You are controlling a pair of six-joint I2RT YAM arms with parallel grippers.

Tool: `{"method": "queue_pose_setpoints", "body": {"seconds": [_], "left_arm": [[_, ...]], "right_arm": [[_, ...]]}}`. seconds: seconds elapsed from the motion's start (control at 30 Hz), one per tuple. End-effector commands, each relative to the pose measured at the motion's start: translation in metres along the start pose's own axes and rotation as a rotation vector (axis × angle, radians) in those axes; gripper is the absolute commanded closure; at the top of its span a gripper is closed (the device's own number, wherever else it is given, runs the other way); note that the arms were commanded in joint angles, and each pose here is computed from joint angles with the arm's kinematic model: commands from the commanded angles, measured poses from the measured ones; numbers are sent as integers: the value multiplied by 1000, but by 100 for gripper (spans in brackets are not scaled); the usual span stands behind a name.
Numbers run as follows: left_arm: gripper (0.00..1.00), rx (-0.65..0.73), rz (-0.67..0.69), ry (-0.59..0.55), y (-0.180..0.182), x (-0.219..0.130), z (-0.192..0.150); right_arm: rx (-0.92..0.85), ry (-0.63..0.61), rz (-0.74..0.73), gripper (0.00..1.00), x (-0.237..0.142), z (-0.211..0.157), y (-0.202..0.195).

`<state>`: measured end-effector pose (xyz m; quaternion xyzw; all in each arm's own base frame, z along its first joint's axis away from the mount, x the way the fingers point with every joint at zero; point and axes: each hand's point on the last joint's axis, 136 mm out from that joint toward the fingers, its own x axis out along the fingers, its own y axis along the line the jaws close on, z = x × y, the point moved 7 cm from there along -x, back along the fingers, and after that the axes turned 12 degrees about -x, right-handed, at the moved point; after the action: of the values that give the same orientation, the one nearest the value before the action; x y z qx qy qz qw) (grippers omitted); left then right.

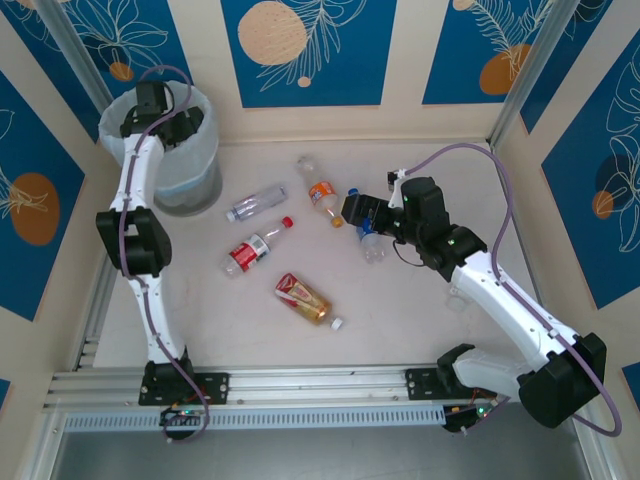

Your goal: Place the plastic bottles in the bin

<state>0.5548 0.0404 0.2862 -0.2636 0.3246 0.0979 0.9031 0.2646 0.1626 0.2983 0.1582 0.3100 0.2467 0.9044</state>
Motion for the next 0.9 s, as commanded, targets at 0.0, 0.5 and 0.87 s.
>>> {"method": "queue_pose_setpoints", "body": {"seconds": [0.0,0.5,0.87], "left_arm": [[1,21,-88,-130,-22,-54,34],[1,149,-323,-203,-55,-103,43],[1,402,-471,-269,-87,-162,-40]], "right_arm": [[-4,-24,-15,1,-4,8,2],[-9,-16,-26,1,-1,6,-2],[16,-25,-57,1,10,0,-11]]}}
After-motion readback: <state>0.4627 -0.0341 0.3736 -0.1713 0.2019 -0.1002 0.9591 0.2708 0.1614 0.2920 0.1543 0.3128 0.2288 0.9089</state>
